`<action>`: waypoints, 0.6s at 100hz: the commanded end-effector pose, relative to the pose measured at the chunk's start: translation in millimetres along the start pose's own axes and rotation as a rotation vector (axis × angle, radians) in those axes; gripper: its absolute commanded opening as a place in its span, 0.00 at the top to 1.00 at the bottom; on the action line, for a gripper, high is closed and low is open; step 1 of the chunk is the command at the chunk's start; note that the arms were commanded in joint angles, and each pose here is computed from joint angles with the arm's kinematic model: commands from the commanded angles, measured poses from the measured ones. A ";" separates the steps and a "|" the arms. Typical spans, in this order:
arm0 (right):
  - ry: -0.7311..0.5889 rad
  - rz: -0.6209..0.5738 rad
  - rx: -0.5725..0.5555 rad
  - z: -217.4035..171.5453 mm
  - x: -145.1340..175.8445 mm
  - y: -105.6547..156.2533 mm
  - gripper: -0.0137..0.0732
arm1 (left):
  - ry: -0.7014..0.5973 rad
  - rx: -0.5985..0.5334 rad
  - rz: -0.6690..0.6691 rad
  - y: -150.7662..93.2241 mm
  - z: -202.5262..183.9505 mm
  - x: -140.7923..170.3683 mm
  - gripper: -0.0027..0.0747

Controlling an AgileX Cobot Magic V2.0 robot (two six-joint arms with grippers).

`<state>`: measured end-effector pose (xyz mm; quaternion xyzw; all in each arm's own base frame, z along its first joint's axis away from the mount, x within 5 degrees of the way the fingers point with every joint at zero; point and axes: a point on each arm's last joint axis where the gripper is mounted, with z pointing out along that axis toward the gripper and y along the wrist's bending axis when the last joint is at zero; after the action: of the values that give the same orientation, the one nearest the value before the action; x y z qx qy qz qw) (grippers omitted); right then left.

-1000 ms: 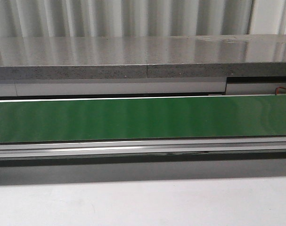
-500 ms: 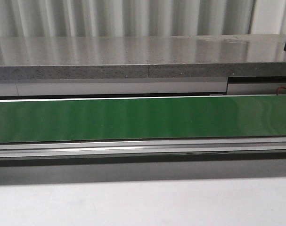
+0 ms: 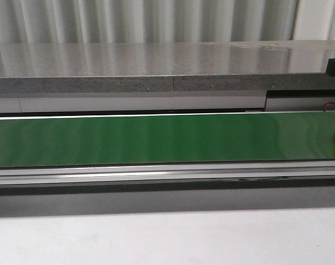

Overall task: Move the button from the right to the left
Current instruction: 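Lift the button and set it on the conveyor belt, open right gripper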

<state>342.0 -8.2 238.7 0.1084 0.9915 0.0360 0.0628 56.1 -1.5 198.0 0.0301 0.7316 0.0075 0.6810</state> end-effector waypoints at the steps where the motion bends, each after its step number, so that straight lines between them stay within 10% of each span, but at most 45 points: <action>1: -0.081 -0.004 -0.012 -21.1 -0.8 1.3 0.26 | -0.068 0.002 -0.020 -0.7 -0.2 5.0 0.99; 37: -0.320 -0.169 -0.044 -82.9 17.6 13.2 0.25 | -0.068 0.002 -0.020 -0.7 -0.2 5.0 0.99; 60: -0.449 -0.293 -0.060 -120.6 53.7 20.4 0.73 | -0.068 0.002 -0.020 -0.7 -0.2 5.0 0.99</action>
<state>295.1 14.8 327.6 -0.0102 0.9727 0.0360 0.2292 56.1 -1.5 198.0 0.0301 0.7316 0.0075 0.6810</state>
